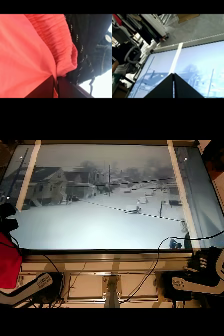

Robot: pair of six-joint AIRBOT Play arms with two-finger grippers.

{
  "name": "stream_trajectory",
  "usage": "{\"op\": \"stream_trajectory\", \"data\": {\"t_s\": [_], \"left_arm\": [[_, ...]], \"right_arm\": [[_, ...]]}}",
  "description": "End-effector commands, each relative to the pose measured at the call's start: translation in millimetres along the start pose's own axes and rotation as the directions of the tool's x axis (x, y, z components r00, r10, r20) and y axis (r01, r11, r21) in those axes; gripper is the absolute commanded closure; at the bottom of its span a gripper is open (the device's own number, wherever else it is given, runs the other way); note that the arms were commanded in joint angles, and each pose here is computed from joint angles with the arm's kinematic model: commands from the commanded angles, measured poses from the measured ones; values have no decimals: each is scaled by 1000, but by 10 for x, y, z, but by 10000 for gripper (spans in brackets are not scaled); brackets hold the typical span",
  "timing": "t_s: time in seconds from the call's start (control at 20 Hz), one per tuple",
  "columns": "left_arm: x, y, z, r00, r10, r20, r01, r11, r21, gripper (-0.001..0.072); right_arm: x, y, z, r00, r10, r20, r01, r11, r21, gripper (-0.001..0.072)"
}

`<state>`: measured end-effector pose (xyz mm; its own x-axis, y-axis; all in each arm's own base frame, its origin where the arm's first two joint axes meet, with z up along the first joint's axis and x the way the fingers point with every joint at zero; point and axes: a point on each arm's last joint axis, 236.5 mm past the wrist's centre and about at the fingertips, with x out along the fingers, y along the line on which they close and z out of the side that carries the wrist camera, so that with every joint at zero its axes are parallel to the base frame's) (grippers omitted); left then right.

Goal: Fold the clothes and pants, and hang the long-sleeved shirts on hangers.

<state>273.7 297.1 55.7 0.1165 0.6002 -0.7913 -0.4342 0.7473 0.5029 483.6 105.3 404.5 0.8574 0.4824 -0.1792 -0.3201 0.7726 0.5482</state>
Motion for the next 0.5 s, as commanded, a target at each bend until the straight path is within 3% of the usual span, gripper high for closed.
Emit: {"op": "stream_trajectory", "data": {"t_s": [0.0,0.15,0.3,0.4,0.45], "left_arm": [[-30,-25,-156,997,3,-72,-2,1000,11,689],[-256,-51,-98,998,-11,-65,5,996,-88,691],[-971,-294,518,973,-118,200,140,985,-102,690],[-1732,-464,986,875,-195,442,248,967,-64,690],[-2229,-569,1191,784,-248,569,318,948,-26,690]], "right_arm": [[1,1,-2,1000,0,-1,0,1000,0,691],[1,3,-4,1000,1,-1,-1,1000,0,690],[1,1,-2,1000,0,-1,0,1000,0,690],[1,1,-2,1000,0,-1,0,1000,0,690],[1,1,-2,1000,0,-1,0,1000,0,690]]}}
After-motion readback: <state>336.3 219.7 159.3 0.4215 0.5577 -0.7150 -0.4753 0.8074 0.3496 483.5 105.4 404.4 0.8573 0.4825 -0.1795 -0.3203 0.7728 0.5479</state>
